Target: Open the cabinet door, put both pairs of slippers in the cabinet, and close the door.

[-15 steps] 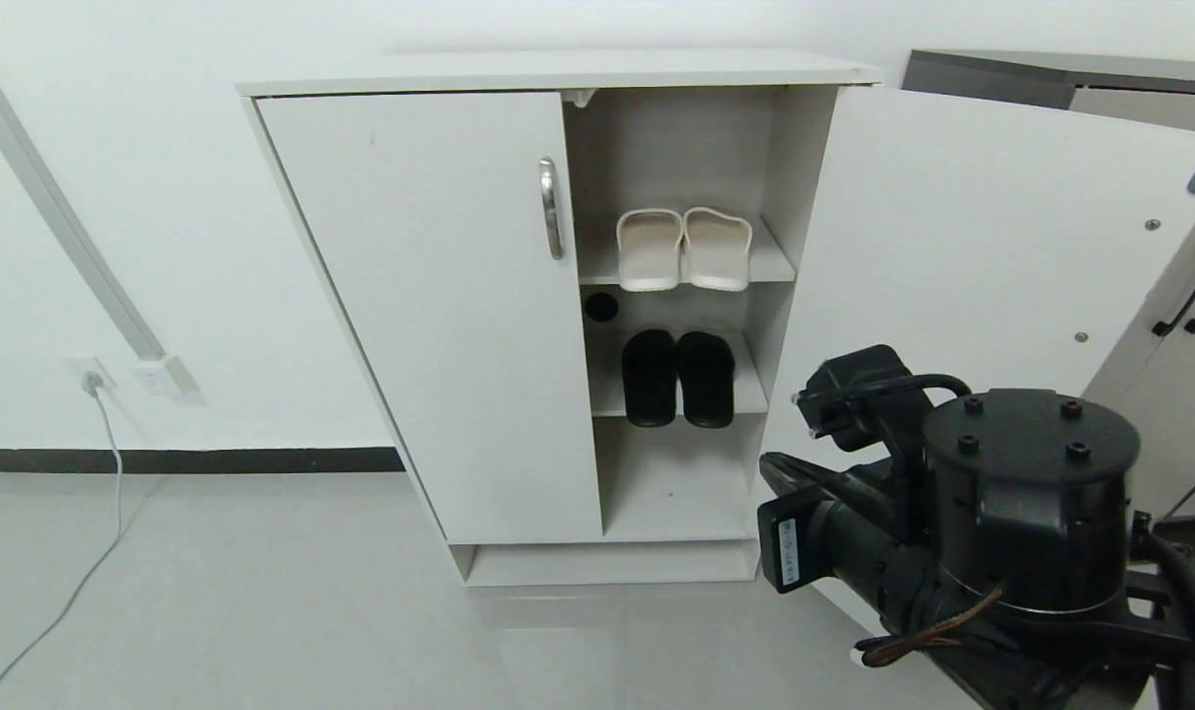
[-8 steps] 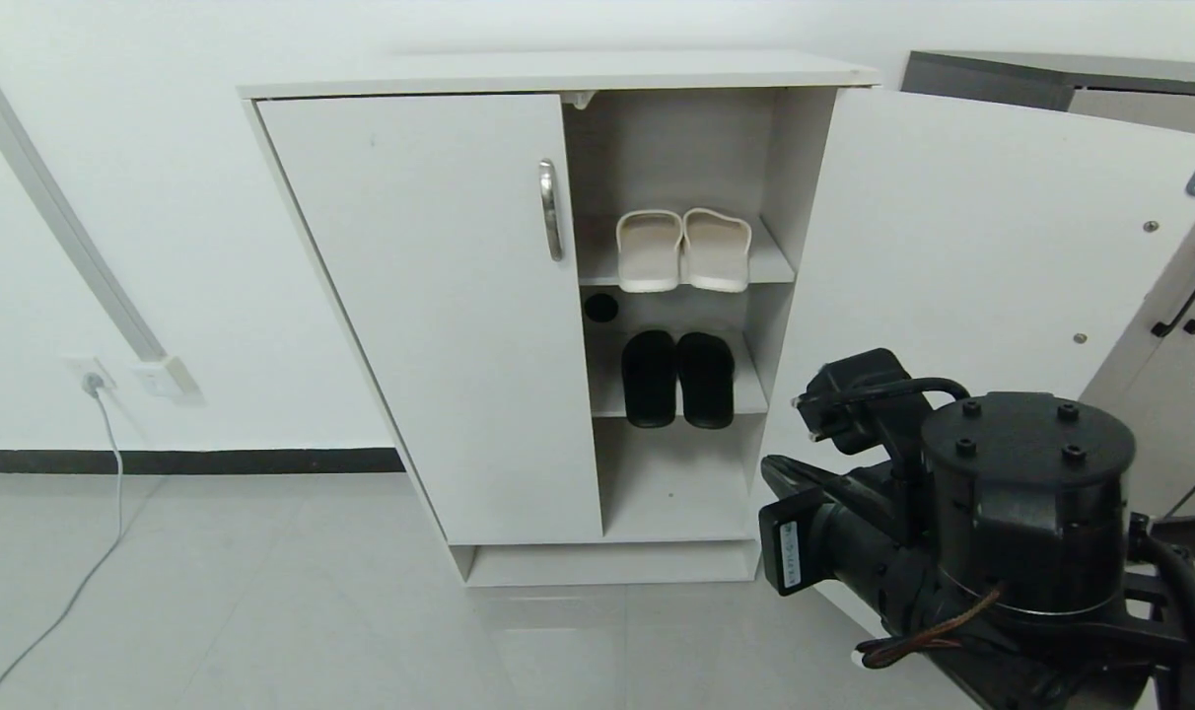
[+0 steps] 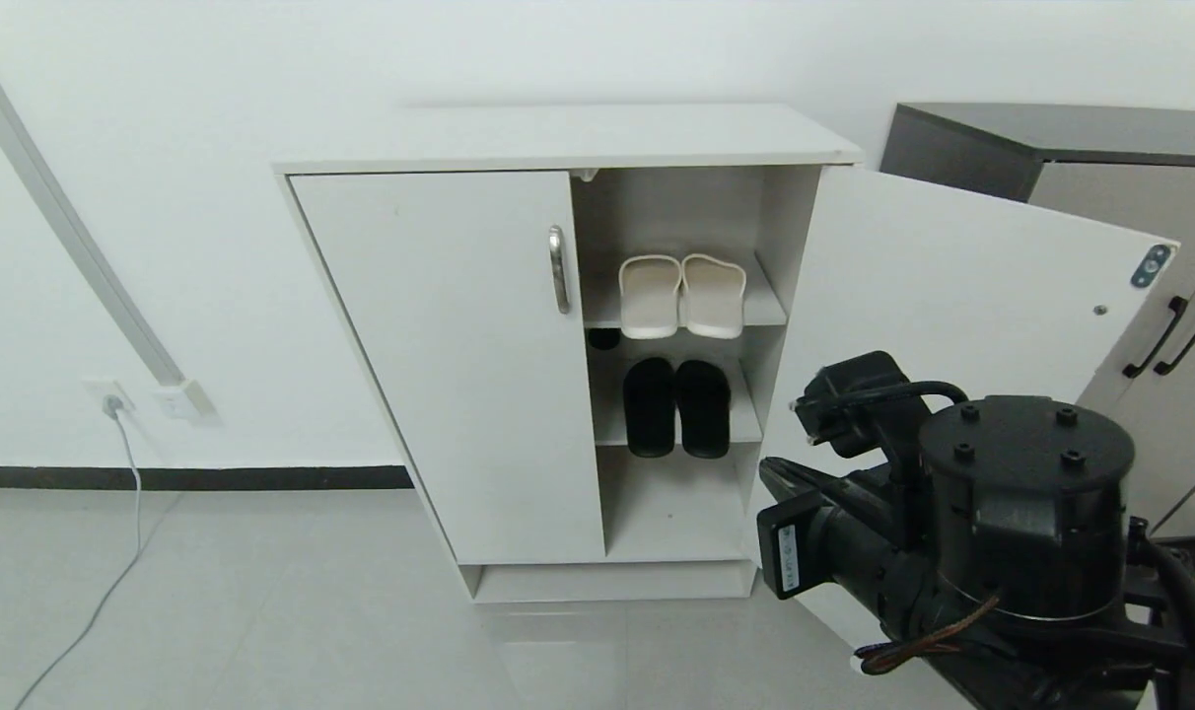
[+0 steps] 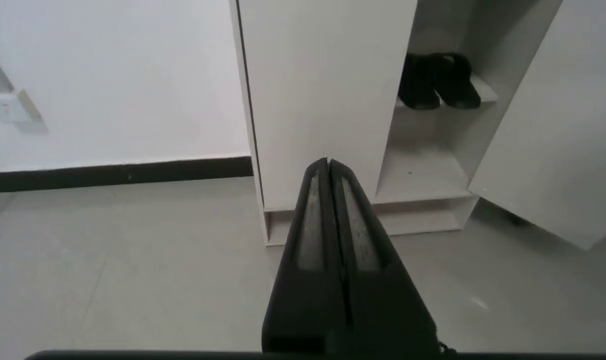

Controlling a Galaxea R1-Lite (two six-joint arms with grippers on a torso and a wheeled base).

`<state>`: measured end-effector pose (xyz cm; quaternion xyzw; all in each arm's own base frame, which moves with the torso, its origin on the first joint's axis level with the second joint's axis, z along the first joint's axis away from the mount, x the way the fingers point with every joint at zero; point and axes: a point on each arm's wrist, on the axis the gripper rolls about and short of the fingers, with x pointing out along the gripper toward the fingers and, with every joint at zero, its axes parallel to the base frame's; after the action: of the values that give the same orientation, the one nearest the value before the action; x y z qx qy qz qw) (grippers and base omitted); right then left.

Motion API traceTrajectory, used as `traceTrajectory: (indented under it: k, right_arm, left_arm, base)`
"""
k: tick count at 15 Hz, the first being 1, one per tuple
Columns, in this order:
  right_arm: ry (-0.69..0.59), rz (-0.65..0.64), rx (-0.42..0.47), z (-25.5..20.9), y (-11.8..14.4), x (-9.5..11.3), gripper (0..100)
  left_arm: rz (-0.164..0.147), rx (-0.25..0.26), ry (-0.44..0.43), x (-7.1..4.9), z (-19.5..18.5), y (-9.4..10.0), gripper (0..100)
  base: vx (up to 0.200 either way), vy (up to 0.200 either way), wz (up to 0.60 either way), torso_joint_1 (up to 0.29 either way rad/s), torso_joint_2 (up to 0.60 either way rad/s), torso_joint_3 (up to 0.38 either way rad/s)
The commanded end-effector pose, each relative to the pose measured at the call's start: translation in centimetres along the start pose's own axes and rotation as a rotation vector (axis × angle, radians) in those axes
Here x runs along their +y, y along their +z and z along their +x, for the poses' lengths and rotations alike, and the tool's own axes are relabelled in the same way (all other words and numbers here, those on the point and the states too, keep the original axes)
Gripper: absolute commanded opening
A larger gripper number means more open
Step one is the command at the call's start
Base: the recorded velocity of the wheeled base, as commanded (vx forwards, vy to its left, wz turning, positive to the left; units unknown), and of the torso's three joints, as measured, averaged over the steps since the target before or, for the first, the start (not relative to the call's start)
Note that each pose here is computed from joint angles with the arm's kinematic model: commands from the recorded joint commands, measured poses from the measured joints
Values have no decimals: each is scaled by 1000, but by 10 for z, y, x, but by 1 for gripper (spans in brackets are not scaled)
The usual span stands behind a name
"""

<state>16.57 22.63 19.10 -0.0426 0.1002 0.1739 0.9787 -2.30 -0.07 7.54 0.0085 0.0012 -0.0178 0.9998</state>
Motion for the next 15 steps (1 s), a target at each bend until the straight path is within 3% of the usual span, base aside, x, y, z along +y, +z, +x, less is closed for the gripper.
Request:
traceTrajectory:
  k: [1, 15]
  right_arm:
    - [-1, -2, 3, 1, -1, 0, 0]
    - [0, -5, 7, 0, -3, 0, 0]
  left_arm:
    - [0, 2, 0, 0, 0, 0, 0]
    - [0, 2, 0, 0, 0, 0, 0]
  base:
    - [0, 0, 0, 124, -461, -344]
    - [0, 0, 0, 165, -481, -323]
